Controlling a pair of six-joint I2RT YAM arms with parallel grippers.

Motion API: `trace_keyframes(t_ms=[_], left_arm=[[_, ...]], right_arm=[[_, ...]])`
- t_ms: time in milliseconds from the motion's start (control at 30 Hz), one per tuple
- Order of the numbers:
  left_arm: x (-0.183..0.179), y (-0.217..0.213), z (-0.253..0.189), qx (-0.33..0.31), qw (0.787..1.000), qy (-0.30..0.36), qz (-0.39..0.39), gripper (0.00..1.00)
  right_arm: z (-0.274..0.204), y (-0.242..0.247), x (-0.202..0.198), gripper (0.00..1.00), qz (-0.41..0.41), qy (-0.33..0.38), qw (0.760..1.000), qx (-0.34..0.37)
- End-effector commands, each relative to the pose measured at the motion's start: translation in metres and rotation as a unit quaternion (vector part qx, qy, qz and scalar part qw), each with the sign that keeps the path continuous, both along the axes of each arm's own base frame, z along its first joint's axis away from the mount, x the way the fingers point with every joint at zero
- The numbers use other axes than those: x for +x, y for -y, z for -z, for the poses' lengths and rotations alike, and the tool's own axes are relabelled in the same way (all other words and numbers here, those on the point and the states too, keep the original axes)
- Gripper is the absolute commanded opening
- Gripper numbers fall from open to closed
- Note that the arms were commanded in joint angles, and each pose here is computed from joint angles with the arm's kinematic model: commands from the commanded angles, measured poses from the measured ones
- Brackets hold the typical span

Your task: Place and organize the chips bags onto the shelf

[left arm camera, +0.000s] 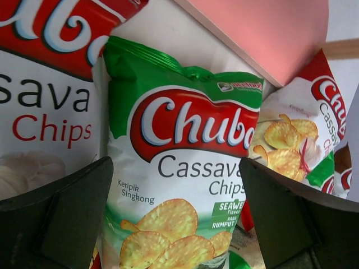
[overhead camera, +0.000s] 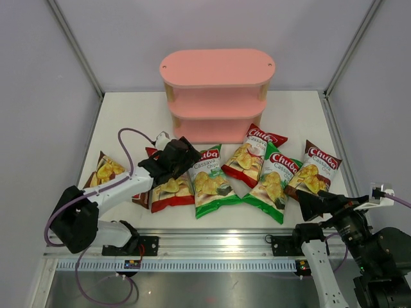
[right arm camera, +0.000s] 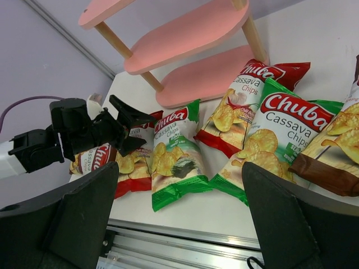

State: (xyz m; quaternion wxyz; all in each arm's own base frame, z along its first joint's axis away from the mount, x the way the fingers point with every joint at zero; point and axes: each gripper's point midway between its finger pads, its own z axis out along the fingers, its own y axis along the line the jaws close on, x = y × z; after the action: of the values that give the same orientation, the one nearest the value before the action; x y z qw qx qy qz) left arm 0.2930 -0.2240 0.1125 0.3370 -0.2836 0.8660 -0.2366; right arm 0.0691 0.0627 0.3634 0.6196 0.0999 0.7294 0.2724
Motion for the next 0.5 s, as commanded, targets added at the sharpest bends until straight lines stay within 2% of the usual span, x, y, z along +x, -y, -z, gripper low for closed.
trace_keyframes(t_ms=[0,300,467], left_arm=[[0.023,-0.004,-0.017,-0.033,0.996,0.022,-0.075,0.99],[0.035,0.001,0.015,-0.002,0.994,-0.043,-0.101,0.99],[0.040,0.000,0.019,0.006,0.991,-0.052,-0.121,0.99]], right_arm=[[-0.013,-0.008,-0.011,0.99,-0.026,0.023,0.999,0.011],[-0.017,-0.015,-0.016,0.99,-0.045,0.032,0.998,0.022],[-0.020,-0.018,-0.017,0.99,-0.054,0.034,0.998,0.026]])
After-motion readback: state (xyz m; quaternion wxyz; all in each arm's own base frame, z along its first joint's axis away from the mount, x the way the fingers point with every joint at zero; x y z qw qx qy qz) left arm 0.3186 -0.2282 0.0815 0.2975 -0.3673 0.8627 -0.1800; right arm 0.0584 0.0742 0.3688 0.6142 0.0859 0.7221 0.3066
